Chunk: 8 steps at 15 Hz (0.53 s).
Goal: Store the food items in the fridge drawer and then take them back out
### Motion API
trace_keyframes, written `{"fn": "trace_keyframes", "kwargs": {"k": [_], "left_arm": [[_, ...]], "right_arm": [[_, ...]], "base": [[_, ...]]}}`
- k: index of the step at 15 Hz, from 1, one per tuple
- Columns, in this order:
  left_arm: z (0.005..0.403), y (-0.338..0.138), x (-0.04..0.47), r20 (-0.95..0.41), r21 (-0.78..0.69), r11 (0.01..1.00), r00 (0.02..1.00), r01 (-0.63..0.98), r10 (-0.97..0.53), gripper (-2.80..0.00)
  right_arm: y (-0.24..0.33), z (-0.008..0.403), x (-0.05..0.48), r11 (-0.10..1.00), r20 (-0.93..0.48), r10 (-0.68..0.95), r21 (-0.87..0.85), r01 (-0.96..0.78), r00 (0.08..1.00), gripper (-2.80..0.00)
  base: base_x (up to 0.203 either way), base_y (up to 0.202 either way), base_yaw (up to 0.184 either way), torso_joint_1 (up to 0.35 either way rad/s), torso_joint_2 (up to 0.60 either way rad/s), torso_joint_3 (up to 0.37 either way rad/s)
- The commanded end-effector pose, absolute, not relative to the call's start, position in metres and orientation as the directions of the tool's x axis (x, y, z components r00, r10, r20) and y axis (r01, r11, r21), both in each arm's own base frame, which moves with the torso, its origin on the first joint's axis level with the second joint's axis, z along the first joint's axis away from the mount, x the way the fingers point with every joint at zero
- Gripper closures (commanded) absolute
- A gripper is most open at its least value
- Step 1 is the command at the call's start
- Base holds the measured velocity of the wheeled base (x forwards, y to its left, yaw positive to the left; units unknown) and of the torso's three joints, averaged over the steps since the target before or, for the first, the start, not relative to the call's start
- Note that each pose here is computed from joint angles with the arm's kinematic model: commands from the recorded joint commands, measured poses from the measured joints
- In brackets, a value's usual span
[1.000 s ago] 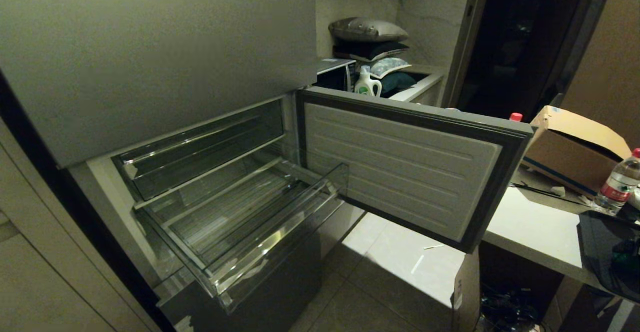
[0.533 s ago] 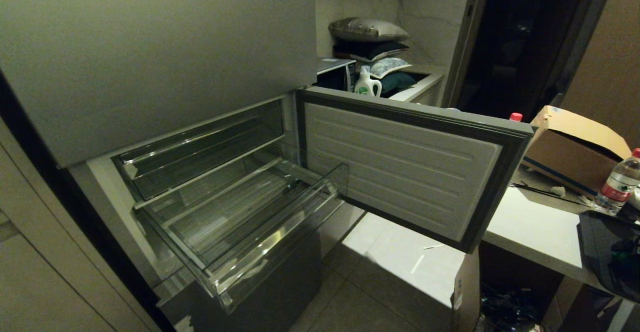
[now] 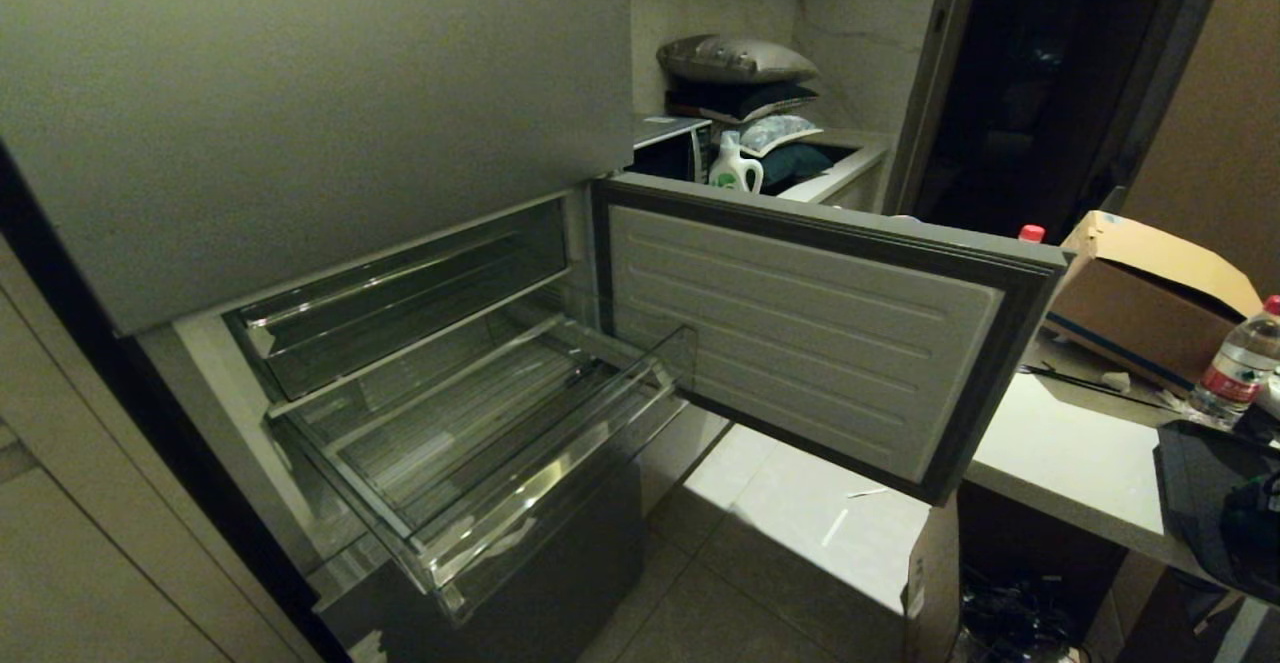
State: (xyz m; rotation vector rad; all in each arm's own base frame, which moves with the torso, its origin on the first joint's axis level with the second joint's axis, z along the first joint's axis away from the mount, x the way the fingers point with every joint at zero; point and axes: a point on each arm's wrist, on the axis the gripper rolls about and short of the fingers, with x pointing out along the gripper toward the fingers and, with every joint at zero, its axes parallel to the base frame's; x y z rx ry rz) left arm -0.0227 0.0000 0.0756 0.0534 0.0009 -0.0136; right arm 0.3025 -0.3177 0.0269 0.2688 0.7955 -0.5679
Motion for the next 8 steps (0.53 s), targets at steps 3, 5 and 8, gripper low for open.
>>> {"fn": "trace_keyframes", "kwargs": {"k": [3, 5, 8], "left_arm": [[0.076, 0.0, -0.023, -0.003, 0.054, 0.998, 1.0, 0.014, -0.014, 0.0], [0.076, 0.0, -0.023, -0.002, 0.054, 0.998, 1.0, 0.014, -0.014, 0.0], [0.076, 0.0, -0.023, -0.003, 0.054, 0.998, 1.0, 0.014, -0.014, 0.0]], "right_arm": [[-0.317, 0.031, 0.301, 0.821, -0.733, -0.375, 0.022, 0.571, 0.568, 0.0], [-0.316, 0.042, 0.297, 0.818, -0.72, -0.387, 0.019, 0.575, 0.575, 0.0], [-0.313, 0.095, 0.281, 0.805, -0.645, -0.455, -0.002, 0.594, 0.614, 0.0]], "base": [[0.0, 0.0, 0.0, 0.0, 0.0, 0.0], [0.0, 0.0, 0.0, 0.0, 0.0, 0.0], [0.0, 0.0, 0.0, 0.0, 0.0, 0.0]]}}
